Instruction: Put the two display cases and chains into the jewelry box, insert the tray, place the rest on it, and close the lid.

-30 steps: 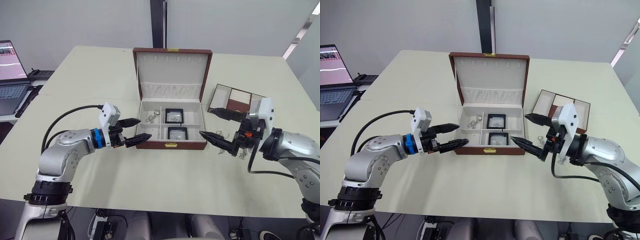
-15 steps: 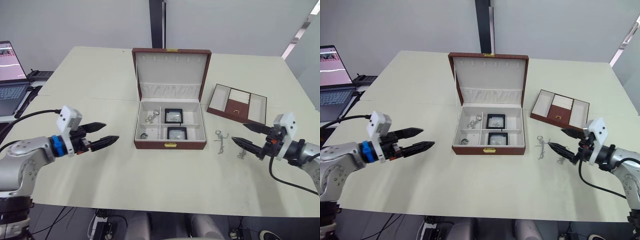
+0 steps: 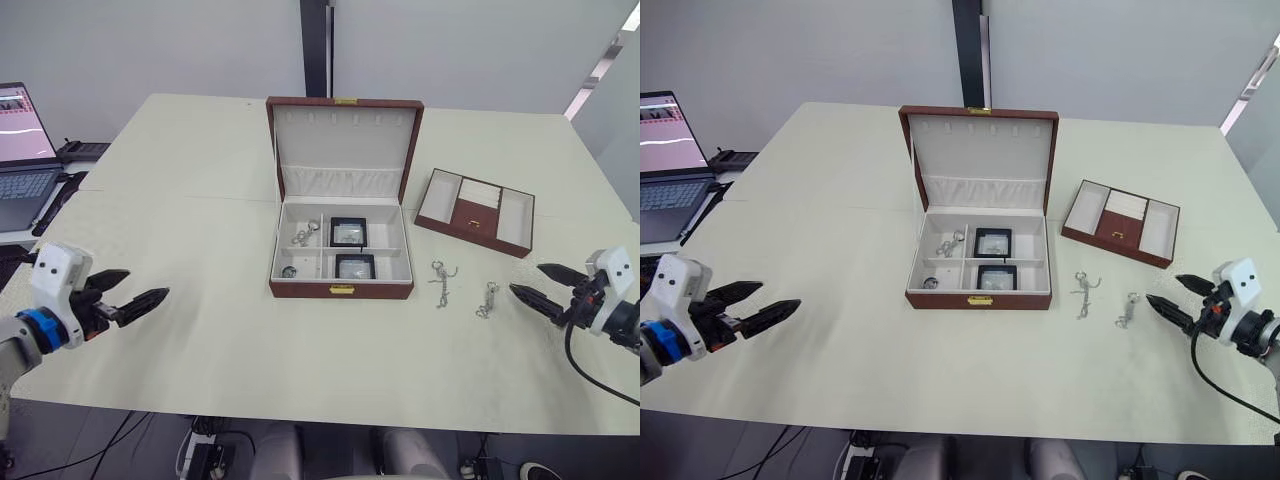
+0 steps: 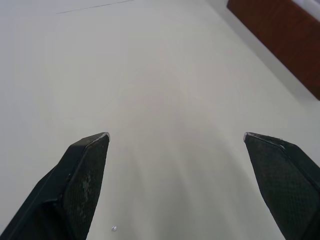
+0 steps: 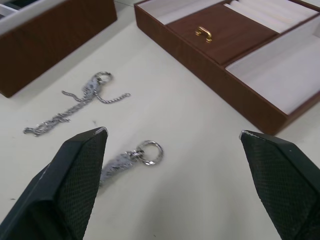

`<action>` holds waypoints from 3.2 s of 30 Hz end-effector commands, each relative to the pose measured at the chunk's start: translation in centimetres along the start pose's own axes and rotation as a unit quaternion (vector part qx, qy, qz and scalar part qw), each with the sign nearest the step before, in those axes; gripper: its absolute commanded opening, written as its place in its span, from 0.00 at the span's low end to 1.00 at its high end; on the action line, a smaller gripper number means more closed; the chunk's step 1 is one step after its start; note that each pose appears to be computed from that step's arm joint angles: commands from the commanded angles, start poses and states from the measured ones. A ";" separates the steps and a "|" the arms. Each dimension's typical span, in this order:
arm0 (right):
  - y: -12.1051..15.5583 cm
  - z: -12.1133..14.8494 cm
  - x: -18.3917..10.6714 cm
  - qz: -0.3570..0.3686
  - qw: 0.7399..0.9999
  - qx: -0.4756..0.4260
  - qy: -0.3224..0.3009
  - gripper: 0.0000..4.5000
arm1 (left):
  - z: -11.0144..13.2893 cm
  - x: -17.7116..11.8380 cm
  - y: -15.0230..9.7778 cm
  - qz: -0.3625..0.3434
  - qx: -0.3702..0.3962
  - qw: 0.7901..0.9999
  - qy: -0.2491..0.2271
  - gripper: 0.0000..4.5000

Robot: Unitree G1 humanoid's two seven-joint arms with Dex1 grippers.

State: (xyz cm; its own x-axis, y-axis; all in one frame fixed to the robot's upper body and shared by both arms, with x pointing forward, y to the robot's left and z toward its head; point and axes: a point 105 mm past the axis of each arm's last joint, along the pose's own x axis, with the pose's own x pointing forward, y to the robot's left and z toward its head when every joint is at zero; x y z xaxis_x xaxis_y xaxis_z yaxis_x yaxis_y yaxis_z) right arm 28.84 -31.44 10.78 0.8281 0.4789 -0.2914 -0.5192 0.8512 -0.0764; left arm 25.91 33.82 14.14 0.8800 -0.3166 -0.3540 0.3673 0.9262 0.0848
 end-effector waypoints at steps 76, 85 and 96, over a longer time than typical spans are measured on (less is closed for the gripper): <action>-3.1 5.8 9.4 0.096 0.962 -0.186 0.175 1.00 | 10.5 9.2 -23.0 -0.452 0.211 0.845 -0.191 0.99; -3.2 5.9 10.0 0.077 0.966 -0.182 0.168 0.49 | 10.4 9.0 -23.4 -0.447 0.214 0.846 -0.197 1.00; -3.4 5.8 9.8 0.077 0.967 -0.176 0.168 0.01 | 10.6 8.9 -23.1 -0.441 0.212 0.850 -0.193 1.00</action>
State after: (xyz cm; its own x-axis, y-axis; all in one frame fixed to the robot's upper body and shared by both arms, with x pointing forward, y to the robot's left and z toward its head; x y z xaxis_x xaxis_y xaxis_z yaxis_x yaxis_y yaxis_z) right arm 39.59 -28.23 12.36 0.6282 0.4400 -0.6417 -0.7301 0.6184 -0.2908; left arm 28.71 7.43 18.09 0.2059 -0.9681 -0.1431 0.9487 0.1617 0.2716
